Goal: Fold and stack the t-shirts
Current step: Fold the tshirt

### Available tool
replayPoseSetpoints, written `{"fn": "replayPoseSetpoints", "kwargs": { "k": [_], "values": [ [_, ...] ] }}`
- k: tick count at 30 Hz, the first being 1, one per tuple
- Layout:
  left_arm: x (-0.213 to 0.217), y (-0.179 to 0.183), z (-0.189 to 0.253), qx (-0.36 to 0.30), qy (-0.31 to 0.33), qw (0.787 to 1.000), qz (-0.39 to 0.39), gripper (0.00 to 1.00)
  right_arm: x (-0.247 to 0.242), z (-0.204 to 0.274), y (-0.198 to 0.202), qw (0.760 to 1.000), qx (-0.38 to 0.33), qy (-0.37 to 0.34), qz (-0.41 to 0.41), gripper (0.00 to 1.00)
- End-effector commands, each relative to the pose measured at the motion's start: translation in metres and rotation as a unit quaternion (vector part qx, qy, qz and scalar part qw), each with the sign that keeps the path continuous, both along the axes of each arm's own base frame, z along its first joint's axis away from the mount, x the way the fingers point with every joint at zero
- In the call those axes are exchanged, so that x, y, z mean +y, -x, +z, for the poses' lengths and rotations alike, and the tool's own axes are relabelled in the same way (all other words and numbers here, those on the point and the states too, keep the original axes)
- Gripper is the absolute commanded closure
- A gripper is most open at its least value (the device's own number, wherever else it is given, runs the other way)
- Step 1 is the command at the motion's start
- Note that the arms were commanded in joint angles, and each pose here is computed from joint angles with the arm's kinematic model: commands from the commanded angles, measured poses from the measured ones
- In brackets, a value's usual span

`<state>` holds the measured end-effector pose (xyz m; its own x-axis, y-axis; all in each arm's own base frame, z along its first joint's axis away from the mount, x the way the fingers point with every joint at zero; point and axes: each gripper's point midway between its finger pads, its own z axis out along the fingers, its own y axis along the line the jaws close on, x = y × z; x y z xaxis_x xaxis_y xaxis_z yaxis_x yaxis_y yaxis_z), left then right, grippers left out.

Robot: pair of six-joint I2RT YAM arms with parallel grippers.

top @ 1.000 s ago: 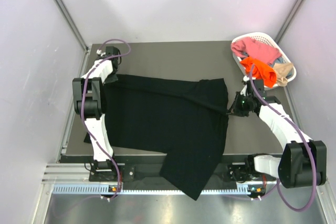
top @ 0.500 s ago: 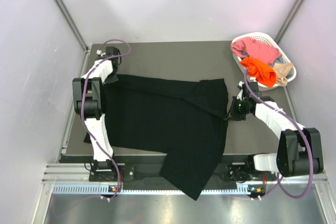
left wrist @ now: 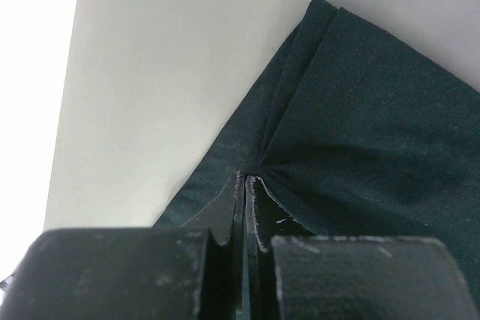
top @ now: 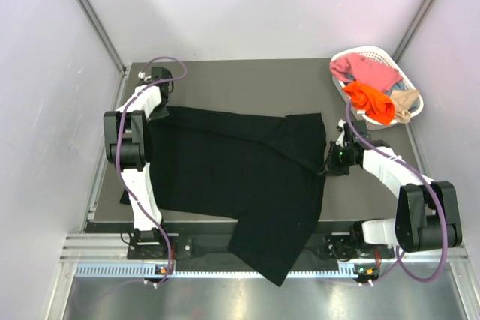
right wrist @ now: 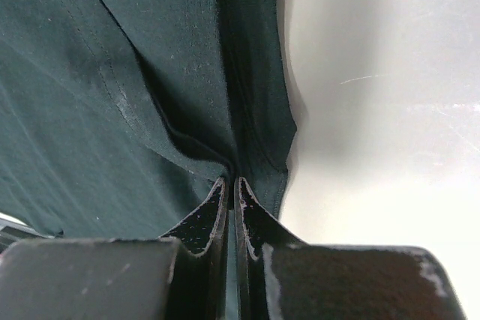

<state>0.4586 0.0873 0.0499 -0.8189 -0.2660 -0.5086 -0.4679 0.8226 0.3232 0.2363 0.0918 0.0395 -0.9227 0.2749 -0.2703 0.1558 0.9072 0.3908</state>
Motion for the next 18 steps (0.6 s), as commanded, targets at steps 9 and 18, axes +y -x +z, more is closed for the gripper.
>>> {"fn": "replayPoseSetpoints", "kwargs": {
  "k": [9,18],
  "values": [
    [0.011,0.001,0.043,-0.035,-0.026,0.999,0.015,1.00,0.003,0.004,0.004,1.000,-0.008,0.000,0.015,1.00],
    [0.021,-0.004,0.068,-0.056,-0.064,0.996,0.011,1.00,0.004,0.003,0.005,1.000,-0.005,0.000,0.024,1.00]
  ]
}}
